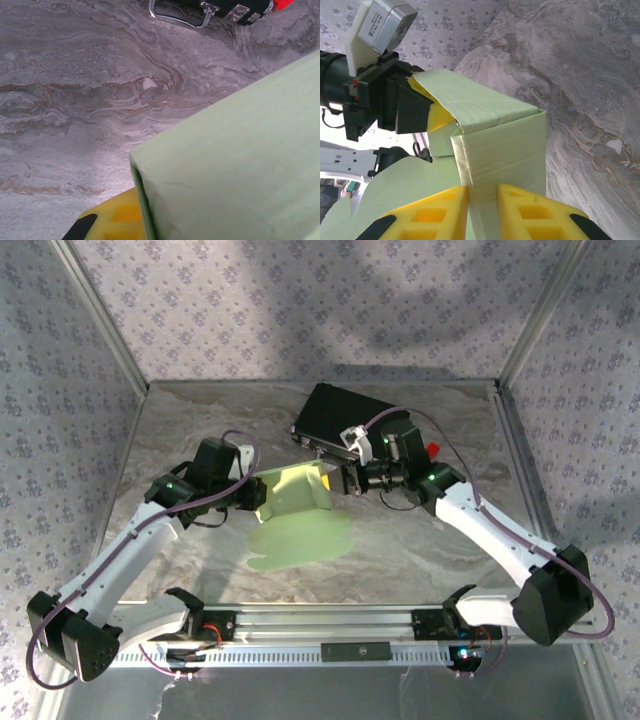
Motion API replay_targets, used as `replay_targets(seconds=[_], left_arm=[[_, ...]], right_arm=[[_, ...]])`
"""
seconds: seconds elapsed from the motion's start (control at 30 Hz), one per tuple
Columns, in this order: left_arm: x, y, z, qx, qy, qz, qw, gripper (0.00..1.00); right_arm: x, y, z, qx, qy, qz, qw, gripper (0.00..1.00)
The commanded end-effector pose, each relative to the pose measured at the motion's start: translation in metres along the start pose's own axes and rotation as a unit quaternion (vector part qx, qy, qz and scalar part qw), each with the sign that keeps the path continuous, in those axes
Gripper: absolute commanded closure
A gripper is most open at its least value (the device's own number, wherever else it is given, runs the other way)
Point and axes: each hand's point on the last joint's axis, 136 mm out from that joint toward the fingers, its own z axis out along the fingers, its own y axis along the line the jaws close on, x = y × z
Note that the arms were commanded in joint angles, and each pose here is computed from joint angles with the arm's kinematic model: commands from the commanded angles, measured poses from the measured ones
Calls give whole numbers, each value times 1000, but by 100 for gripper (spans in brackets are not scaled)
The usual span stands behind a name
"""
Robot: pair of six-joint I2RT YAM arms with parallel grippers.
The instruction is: Fold the paper box
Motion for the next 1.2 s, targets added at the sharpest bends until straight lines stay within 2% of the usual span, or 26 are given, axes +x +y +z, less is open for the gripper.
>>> replay_targets(seconds=[0.0,0.37,0.93,1.17], left_arm=[[-15,-23,-16,41,-28,23,999,100],[-13,-24,-17,41,-27,27,998,100],[-12,-27,-17,44,-26,33,998,100],[-12,-30,-18,47,-26,39,998,100]], right_arm=[[1,-7,5,32,13,-11,999,76],[2,-15,14,82,27,-30,996,73],[0,-17,22,90,38,-36,995,71],[0,-21,26,100,43,-35,993,80]])
